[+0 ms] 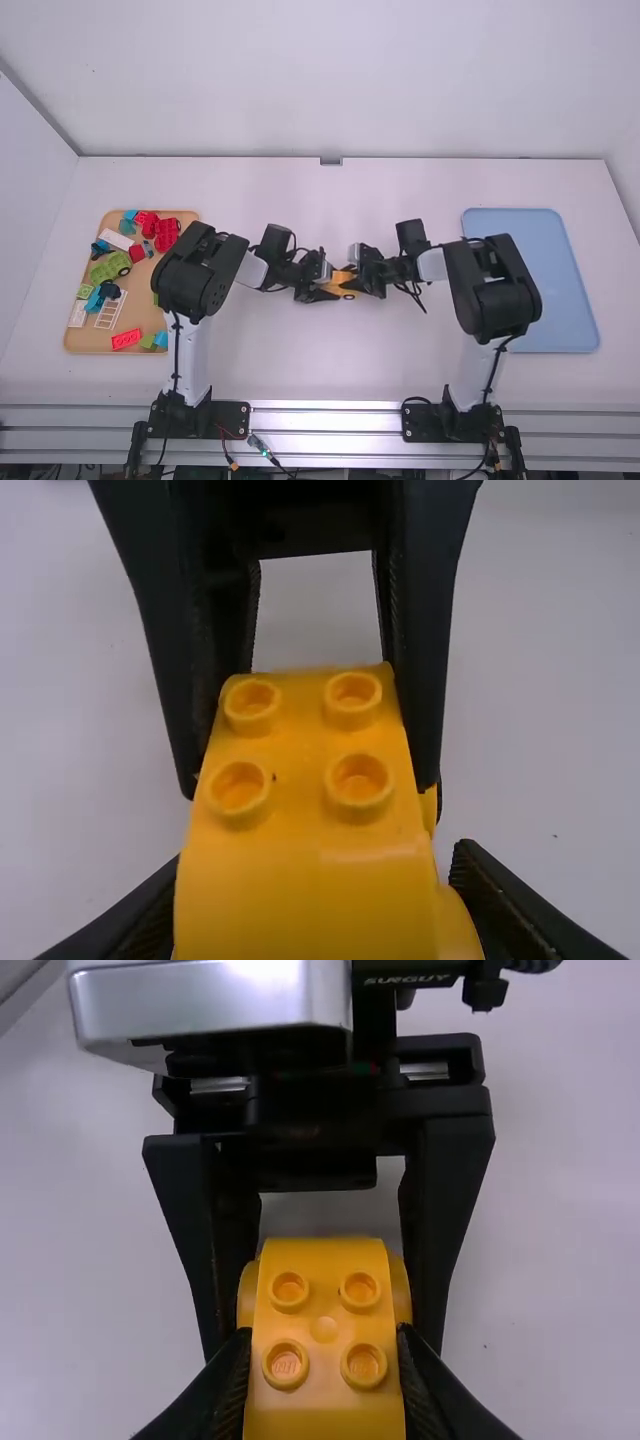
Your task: Assemble lego blocks to make yellow taxi
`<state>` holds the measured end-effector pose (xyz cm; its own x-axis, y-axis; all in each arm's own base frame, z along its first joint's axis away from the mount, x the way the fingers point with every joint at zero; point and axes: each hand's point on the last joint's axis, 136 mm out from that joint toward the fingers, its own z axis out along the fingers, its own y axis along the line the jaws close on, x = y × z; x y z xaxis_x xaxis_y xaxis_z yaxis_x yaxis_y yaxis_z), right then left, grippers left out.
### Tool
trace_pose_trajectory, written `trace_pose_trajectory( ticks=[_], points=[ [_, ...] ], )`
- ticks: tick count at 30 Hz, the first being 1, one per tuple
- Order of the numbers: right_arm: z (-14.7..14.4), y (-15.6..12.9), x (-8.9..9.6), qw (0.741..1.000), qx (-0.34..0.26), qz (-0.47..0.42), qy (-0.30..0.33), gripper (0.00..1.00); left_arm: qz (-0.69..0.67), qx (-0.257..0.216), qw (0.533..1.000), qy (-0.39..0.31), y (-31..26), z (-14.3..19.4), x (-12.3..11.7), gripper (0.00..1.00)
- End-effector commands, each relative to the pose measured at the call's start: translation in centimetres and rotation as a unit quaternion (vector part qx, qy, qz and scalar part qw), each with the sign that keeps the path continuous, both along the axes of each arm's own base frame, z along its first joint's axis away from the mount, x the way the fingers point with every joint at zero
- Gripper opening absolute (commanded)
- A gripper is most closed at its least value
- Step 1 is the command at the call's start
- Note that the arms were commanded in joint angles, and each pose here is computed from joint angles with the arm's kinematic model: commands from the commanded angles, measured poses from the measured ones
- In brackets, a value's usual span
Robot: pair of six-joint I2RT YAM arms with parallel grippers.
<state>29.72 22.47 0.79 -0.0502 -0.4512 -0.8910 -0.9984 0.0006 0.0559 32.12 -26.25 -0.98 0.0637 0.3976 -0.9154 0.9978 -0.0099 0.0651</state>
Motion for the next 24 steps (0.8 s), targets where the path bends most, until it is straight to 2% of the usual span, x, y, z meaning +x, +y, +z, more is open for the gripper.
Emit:
trace_pose_trajectory(
  ticks=[1, 11, 18, 22, 23, 24],
  points=[
    [-6.3, -2.1, -0.9, 0.988, -0.15, -0.027, 0.018, 0.0, 0.014, 0.023, 1.0, 0.016, 0.3, -1.5, -0.4, 0.25],
    [-7.7, -2.8, -0.5, 0.977, -0.208, -0.043, 0.008, 0.0, 0.03, 0.041, 0.999, 0.001, 0.5, -2.0, 0.4, 0.24],
    [-7.5, -2.5, -0.3, 0.979, -0.2, -0.043, 0.004, 0.0, 0.027, 0.043, 0.999, 0.014, 0.4, -1.8, 0.6, 0.24],
    [-6.9, -1.9, 0.4, 0.982, -0.181, -0.058, 0.005, 0.01, 0.026, 0.046, 0.998, 0.021, 0.4, -1.8, 0.5, 0.24],
    [-6.7, -1.7, 0.7, 0.983, -0.173, -0.063, 0.004, 0.09, 0.026, 0.046, 0.998, 0.021, 0.4, -1.8, 0.5, 0.24],
    [-6.3, -1.5, 0.9, 0.985, -0.16, -0.068, 0.008, 0.25, 0.027, 0.046, 0.998, 0.021, 0.4, -1.8, 0.6, 0.24]
  ],
)
